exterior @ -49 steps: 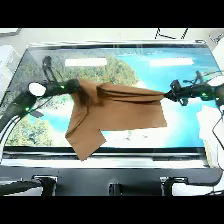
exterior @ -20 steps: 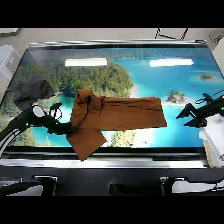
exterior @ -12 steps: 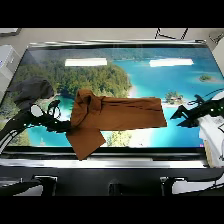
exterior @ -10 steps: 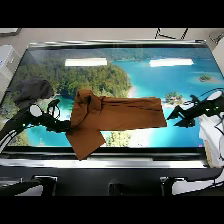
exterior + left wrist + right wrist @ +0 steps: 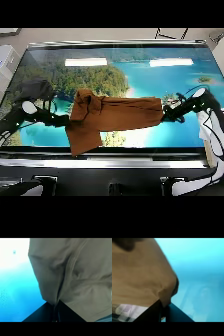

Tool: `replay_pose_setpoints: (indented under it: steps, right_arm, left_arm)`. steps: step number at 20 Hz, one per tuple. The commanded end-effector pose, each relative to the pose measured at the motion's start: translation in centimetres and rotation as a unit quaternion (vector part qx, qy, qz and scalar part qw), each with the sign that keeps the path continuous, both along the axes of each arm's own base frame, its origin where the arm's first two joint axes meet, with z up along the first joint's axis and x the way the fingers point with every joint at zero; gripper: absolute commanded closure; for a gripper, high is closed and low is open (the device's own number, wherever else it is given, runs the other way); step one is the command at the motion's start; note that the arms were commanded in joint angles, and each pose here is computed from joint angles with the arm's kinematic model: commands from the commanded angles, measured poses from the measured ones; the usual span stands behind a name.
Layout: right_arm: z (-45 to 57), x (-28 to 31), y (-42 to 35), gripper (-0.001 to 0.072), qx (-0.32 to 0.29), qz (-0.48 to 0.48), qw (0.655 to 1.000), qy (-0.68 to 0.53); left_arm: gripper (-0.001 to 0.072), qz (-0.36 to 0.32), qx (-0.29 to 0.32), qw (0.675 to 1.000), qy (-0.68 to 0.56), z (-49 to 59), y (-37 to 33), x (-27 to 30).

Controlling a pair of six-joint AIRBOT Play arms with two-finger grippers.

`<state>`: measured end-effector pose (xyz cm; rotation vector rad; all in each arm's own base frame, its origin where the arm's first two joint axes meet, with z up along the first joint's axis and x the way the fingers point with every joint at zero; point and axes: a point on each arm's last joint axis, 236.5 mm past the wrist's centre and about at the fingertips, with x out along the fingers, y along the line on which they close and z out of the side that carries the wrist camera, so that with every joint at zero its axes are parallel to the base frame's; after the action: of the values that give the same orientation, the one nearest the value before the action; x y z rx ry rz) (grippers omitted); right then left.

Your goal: Fold the clothes and pants, and hang the long-sleeved shirts on hangers.

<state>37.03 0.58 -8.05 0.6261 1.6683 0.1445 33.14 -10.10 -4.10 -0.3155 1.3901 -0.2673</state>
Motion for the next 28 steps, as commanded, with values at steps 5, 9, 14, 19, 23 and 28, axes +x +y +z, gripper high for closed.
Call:
replay_pose_setpoints:
  steps: [5,9,14,19,23,28]
  right_arm:
    - [33.1,10.3,-3.2,0.0668,-0.136,-0.021,0.875,-0.464]
    - [55.5,1.1,-2.9,0.0667,-0.212,-0.075,0.682,-0.696]
    - [60.3,-8.0,-0.2,0.0668,-0.206,-0.083,0.638,-0.738]
    - [63.4,-8.4,-0.8,0.0667,-0.195,-0.119,0.591,-0.773]
    - [52.2,-1.2,-1.6,0.0668,-0.174,-0.088,0.748,-0.634]
    - [25.1,8.2,-2.7,0.0668,-0.104,-0.047,0.943,-0.313]
  left_arm:
    - [0.0684,0.058,-0.004,0.900,-0.431,36.2,4.2,9.0]
    - [0.0684,0.124,-0.002,0.772,-0.623,55.7,7.4,-0.6]
    - [0.0684,0.122,-0.032,0.713,-0.690,60.7,5.5,-8.9]
    - [0.0684,0.128,-0.050,0.678,-0.722,62.9,5.5,-9.4]
    - [0.0684,0.128,-0.044,0.794,-0.592,52.0,6.0,-0.9]
    - [0.0683,0.140,-0.069,0.911,-0.383,26.6,2.6,10.7]
